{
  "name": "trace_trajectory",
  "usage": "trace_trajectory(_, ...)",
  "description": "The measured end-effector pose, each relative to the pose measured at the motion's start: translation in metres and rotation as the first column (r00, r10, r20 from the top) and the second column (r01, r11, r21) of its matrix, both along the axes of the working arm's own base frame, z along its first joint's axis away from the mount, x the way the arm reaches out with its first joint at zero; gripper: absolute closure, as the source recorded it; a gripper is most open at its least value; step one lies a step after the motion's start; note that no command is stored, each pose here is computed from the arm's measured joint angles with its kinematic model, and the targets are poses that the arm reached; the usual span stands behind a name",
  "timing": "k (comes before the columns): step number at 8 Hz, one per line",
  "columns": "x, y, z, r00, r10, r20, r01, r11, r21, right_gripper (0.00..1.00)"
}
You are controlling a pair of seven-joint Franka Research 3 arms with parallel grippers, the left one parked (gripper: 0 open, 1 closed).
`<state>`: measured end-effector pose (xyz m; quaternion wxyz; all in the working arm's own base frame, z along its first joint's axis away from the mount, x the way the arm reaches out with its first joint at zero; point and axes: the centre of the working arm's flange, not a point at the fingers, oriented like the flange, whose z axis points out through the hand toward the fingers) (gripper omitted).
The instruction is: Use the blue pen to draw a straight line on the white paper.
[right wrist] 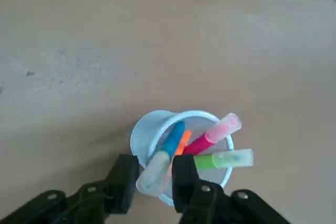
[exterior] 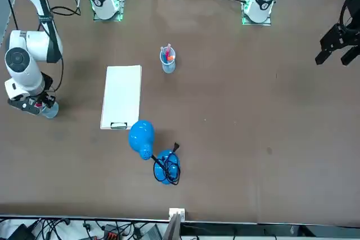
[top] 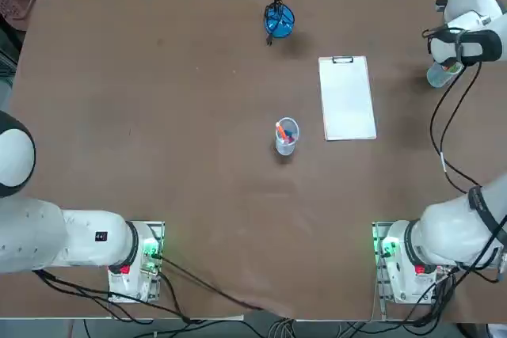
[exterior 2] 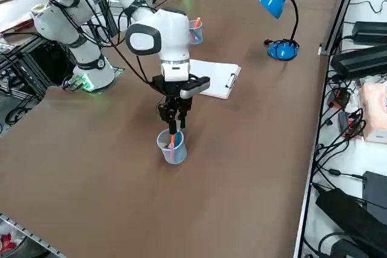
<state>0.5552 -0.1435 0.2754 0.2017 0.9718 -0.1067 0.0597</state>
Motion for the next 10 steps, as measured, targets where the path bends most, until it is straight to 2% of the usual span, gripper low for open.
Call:
trace_trajectory(5,0.0002,0.0002,0.0002,1.0,0.001,0.004,-0.001,1.0,-0.007,0.61)
trace_trajectory(10,0.001,0.0,0.0012,1.0,0.003,0.006,-0.003,1.0,-0.01,0.66)
